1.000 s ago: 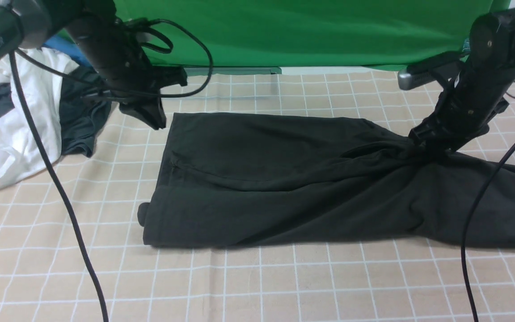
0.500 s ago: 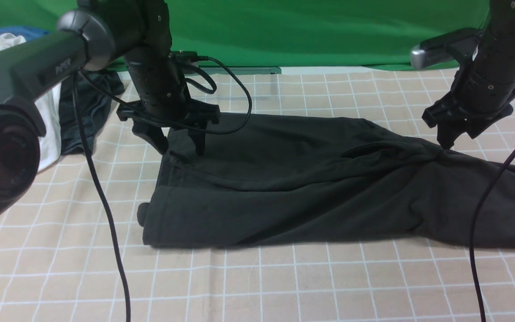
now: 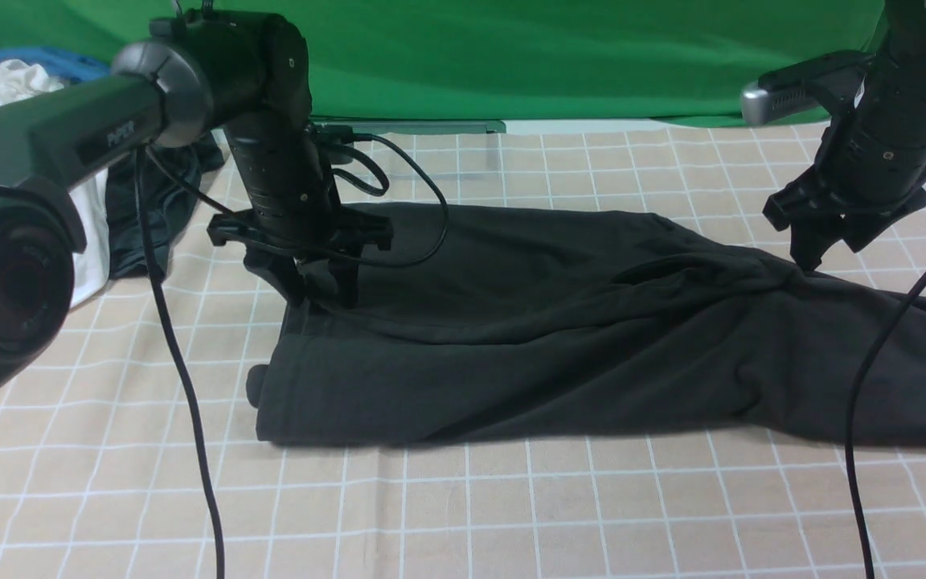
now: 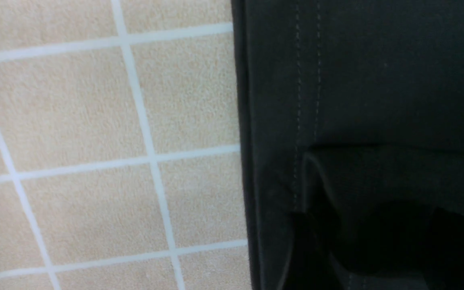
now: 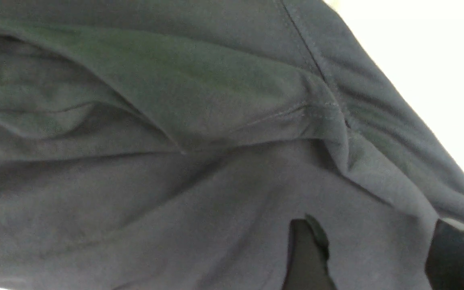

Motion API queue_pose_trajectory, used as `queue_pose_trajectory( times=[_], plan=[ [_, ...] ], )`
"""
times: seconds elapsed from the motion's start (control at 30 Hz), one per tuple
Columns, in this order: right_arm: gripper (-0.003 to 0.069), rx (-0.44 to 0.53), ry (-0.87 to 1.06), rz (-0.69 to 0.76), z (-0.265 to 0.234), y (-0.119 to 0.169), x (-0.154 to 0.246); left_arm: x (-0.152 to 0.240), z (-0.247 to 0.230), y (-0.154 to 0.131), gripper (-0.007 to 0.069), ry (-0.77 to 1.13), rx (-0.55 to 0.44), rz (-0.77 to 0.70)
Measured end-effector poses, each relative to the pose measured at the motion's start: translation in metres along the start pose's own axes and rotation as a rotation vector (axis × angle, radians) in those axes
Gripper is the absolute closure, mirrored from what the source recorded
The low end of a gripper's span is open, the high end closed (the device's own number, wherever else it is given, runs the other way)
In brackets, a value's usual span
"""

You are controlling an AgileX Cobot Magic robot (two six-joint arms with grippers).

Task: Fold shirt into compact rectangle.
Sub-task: 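Fold the black garment in half by bringing its near edge over to the far edge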

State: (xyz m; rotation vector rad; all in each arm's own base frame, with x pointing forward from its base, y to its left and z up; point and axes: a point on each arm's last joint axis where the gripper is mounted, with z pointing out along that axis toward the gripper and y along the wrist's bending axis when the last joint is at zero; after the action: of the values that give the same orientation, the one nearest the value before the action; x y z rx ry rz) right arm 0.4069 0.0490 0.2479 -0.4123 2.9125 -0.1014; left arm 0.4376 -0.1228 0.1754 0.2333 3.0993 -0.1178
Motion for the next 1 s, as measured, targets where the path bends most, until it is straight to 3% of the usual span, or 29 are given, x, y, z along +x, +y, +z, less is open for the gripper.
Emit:
queue_pose_trajectory(
  times=[0.13,0.17,0.2,0.27,0.5,0.8,1.0],
  plan=[
    [0.0227,-0.006,0.0,0.003,0.0,0.001,0.0,-0.001,0.003,0.001,0.0473,-0.008,-0.013,0.022],
    [0.0227,-0.007,0.0,0.003,0.0,0.001,0.0,-0.002,0.004,0.001,0.0473,-0.008,-0.013,0.022],
    [0.0227,-0.015,0.0,-0.001,0.0,0.001,0.0,-0.002,0.007,0.002,0.0561,-0.006,-0.014,0.028],
    [0.0233,-0.021,0.001,-0.009,0.0,0.002,0.0,-0.003,0.006,0.001,0.0591,-0.007,-0.014,0.034],
    [0.0268,-0.119,-0.021,-0.157,-0.001,0.016,-0.002,-0.011,-0.038,0.012,0.0591,-0.122,-0.019,-0.008],
    [0.015,-0.135,-0.209,-0.364,0.0,0.061,-0.023,-0.013,-0.059,0.029,0.0591,-0.175,-0.026,-0.063],
    [0.0139,-0.107,-0.223,-0.446,0.019,0.075,-0.03,-0.013,-0.059,0.031,0.0591,-0.176,-0.036,-0.064]
  ],
)
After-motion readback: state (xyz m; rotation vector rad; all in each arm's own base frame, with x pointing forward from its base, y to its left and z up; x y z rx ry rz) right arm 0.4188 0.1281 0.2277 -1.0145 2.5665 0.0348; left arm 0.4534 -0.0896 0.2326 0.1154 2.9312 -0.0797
